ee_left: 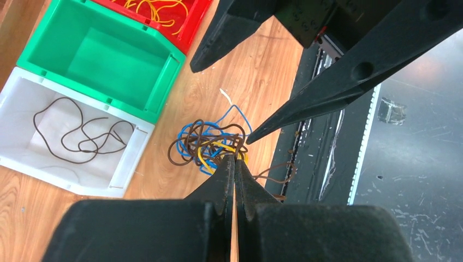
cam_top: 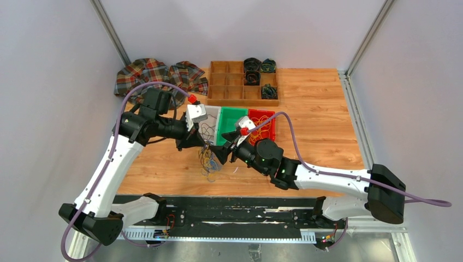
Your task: Untangle the cables
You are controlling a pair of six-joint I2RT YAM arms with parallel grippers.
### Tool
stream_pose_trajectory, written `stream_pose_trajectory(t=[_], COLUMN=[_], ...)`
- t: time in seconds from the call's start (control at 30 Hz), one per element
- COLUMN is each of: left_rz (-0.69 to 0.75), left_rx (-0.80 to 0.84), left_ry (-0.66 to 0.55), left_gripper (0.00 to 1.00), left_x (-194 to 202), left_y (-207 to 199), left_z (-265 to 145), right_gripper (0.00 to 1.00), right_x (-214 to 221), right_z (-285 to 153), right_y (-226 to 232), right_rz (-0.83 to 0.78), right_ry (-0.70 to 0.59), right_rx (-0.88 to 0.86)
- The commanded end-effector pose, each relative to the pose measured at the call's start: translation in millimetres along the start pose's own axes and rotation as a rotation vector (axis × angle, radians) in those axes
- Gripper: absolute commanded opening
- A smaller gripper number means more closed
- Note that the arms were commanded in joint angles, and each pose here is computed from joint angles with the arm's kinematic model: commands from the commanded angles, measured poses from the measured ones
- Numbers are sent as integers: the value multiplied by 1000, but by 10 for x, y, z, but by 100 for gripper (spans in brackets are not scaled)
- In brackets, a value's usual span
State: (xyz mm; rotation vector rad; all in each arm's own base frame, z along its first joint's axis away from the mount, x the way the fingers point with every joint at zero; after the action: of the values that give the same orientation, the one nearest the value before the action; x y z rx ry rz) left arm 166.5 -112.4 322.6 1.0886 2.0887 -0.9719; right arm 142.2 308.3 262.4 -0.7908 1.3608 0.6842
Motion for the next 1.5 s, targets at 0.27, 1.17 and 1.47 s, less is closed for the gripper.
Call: stream_pose_trajectory(t=[0.27, 1.17, 1.47], left_rz=[27, 32, 34], left_rx=[22, 44, 122], left_ry=[-29, -40, -66], left_gripper=[1, 0, 1], left_x=[-67, -188, -268], left_y=[-154, -181, -324], left_z=[-70, -67, -96], right_gripper=[63, 68, 67], right_x=[-99, -20, 37], right_z=[227, 206, 465], right_y=[-62, 63, 46], right_rz=[-24, 47, 14], right_ry=[-45, -86, -67], right_rx=[129, 57, 139])
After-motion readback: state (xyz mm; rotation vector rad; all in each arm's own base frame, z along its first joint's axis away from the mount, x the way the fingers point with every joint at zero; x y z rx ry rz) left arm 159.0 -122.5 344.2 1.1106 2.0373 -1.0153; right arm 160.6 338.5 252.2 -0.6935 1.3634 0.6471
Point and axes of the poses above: each gripper's point midway between its finger pads, its own z axis out along the fingers, its own y axis along the line the jaws close on, x = y × z, the point moved 9 cm from there along -z, back along the fingers, and after that the axes turned 15 degrees about -z, right-handed, at the moved point
